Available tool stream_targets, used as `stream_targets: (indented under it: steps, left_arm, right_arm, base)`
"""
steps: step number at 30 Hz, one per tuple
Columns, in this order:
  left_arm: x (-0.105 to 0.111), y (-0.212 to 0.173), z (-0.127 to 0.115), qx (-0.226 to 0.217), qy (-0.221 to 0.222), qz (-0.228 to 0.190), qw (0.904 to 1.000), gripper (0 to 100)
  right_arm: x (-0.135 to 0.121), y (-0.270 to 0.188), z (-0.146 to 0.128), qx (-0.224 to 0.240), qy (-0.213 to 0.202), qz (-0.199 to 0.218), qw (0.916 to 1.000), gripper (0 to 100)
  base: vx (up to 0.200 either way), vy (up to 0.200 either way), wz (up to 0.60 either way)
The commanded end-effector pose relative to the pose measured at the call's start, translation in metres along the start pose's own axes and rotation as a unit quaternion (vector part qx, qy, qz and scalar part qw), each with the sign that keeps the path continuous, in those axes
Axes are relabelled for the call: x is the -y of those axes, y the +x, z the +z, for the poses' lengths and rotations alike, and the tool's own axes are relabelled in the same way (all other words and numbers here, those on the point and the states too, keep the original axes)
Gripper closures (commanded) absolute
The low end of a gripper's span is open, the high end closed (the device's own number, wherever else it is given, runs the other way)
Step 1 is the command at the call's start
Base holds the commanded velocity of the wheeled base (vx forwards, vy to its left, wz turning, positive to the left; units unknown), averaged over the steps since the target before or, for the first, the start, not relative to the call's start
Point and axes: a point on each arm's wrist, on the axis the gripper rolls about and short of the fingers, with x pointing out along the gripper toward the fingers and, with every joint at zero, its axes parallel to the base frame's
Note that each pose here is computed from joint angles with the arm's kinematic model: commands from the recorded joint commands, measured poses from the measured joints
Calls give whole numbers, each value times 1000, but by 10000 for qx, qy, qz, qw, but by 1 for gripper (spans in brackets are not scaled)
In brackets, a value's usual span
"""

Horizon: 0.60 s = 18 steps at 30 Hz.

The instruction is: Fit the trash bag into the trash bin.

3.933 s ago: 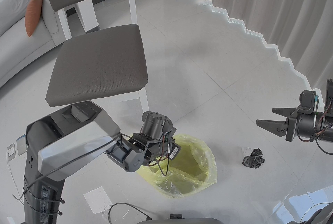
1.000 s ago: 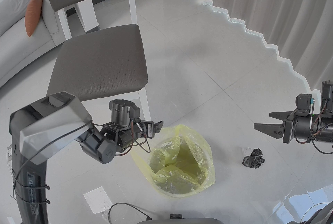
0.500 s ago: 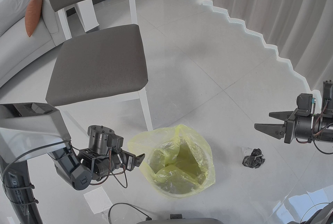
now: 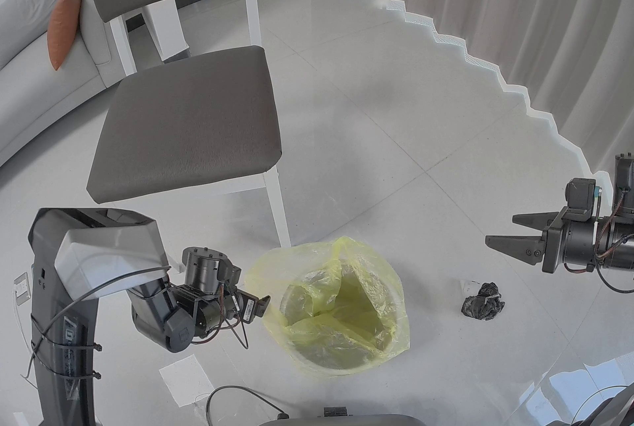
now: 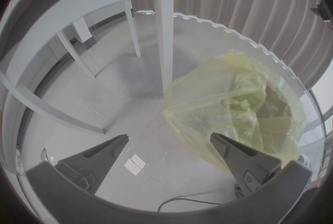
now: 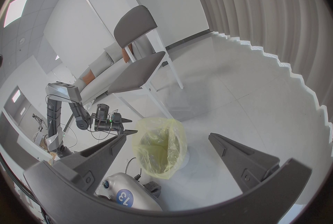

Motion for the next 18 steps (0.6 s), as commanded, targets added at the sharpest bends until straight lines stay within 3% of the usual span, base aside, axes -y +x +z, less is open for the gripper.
stream_targets:
  steps: [1,10,18]
  left_arm:
    - [4,40,-8,-297,152,-26,9994,0]
    - [15,70,21,-608,294,-228,9975,0]
    - [19,70,27,-572,250,-259,9977,0]
  right_arm:
    - [0,1,-1,-41,17,10,10000,0]
    - [0,3,-2,-71,26,22,10000,0]
    - [2,5,-3,-112,40,21,9999,0]
  base:
    - [0,0,0]
    - [0,0,0]
    - [0,0,0]
